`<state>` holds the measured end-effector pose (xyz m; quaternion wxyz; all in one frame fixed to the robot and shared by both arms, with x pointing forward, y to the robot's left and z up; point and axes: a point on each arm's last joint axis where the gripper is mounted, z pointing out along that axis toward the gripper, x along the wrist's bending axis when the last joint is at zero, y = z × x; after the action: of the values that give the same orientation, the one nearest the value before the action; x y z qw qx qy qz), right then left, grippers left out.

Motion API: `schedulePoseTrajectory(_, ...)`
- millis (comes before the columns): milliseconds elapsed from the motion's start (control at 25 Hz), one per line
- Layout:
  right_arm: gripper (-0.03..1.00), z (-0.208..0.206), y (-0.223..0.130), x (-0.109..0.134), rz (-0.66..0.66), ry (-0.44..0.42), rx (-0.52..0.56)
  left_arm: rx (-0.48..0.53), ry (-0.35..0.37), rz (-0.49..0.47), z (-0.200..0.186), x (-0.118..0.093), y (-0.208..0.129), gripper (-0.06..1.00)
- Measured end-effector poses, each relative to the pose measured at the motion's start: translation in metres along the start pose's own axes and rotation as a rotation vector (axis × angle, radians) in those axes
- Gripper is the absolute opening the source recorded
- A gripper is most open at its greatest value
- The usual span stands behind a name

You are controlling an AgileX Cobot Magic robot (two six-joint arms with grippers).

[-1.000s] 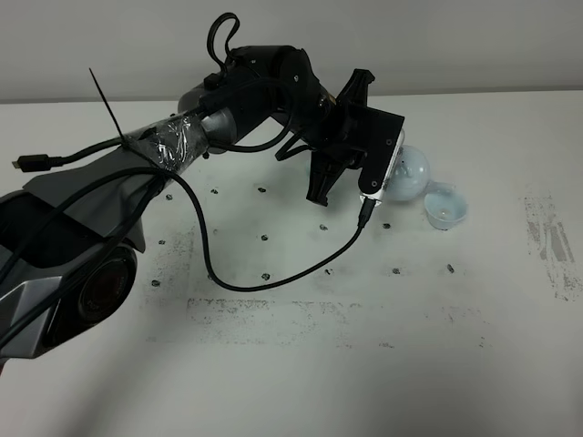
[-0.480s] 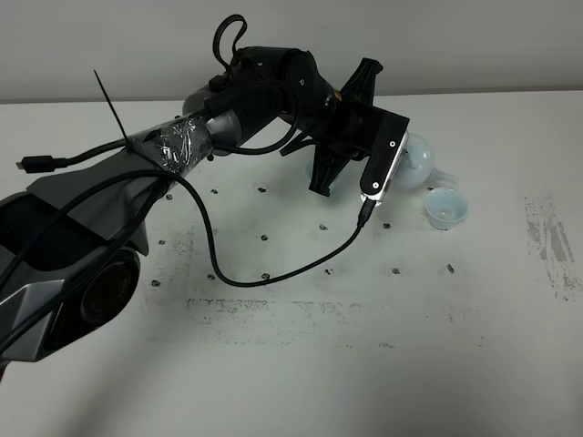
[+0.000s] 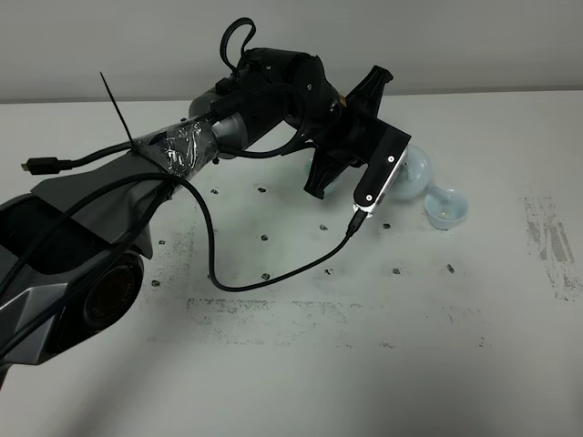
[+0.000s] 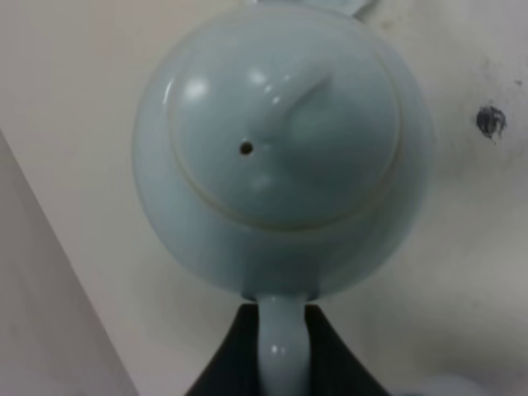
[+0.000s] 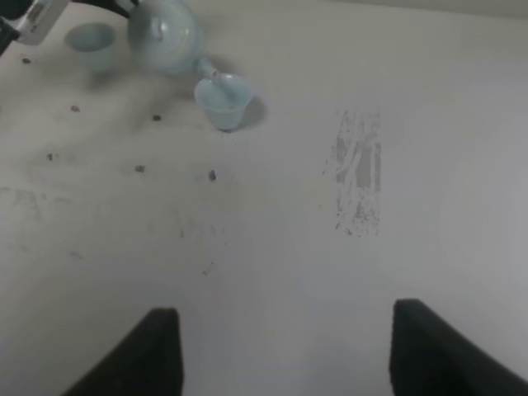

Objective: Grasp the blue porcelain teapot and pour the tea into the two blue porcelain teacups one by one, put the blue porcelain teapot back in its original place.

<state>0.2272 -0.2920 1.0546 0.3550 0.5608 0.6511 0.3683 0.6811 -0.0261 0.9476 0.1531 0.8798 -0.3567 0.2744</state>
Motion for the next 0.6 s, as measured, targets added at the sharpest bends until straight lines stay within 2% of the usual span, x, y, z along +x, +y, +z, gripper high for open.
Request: schedulePoseTrajectory(600,0.52,0.0,0.0,0.0,0.0,0.0,0.0,0.016,0.046,0.043,-0.0004,0.0045,-0.0005,0.0)
